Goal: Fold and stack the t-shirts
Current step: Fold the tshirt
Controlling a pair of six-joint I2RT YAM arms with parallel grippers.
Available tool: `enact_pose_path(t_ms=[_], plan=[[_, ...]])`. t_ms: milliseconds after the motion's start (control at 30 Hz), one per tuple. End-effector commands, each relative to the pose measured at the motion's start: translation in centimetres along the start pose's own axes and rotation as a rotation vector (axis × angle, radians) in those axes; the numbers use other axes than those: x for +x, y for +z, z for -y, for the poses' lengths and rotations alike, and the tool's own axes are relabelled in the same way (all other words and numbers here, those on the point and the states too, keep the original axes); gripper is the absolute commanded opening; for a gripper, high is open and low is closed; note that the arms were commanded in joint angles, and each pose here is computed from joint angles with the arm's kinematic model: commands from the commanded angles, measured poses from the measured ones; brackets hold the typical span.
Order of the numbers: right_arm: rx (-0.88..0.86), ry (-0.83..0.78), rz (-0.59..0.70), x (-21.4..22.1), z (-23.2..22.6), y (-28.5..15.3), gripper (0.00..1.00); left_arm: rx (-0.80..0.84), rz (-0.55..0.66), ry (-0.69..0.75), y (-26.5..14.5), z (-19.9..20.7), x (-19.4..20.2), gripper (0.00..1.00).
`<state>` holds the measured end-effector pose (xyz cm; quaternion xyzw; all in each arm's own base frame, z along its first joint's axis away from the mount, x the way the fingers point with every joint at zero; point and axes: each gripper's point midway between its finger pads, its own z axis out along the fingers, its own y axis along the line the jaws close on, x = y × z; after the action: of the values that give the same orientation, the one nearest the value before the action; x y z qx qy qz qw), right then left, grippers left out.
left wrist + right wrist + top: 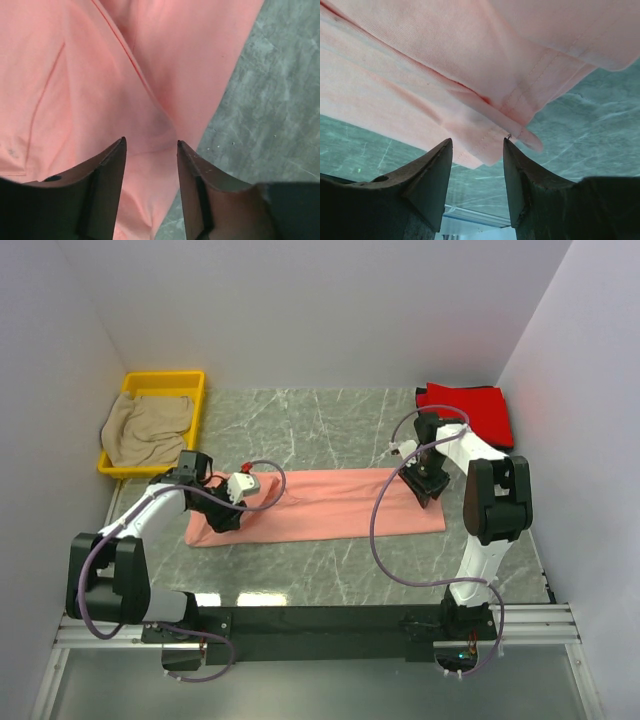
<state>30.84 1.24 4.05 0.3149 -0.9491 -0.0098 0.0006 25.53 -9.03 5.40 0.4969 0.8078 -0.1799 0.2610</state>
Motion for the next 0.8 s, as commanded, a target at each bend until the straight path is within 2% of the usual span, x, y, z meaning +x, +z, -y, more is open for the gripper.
enact_pose_path(t_ms=[0, 167, 233, 400, 633, 767], plan=[[0.008, -0.002, 0.062, -1.5, 0.6, -1.9, 0.52, -0.015, 0.099, 0.038, -2.1, -0.2, -3.6, 0.52], [-0.025, 0.020, 0.111, -3.6, 0.5, -2.9, 0.50, -0.054, 0.174, -0.119, -2.9, -2.8, -6.6, 0.46], [-0.038, 0.023, 0.130, -4.8, 0.5, -3.1, 0.49, -0.132, 0.174, -0.299, -1.7, -6.2, -8.3, 0.36], [-0.051, 0.034, 0.145, -5.8, 0.6, -3.0, 0.48, -0.162, 0.157, -0.343, 1.2, -7.8, -9.6, 0.27], [-0.078, 0.055, 0.144, -6.0, 0.2, -2.5, 0.48, -0.127, 0.127, -0.320, 6.6, -6.5, -11.5, 0.27], [-0.083, 0.057, 0.138, -5.9, 0.0, -2.2, 0.48, -0.142, 0.085, -0.258, 8.9, -5.0, -12.2, 0.28]])
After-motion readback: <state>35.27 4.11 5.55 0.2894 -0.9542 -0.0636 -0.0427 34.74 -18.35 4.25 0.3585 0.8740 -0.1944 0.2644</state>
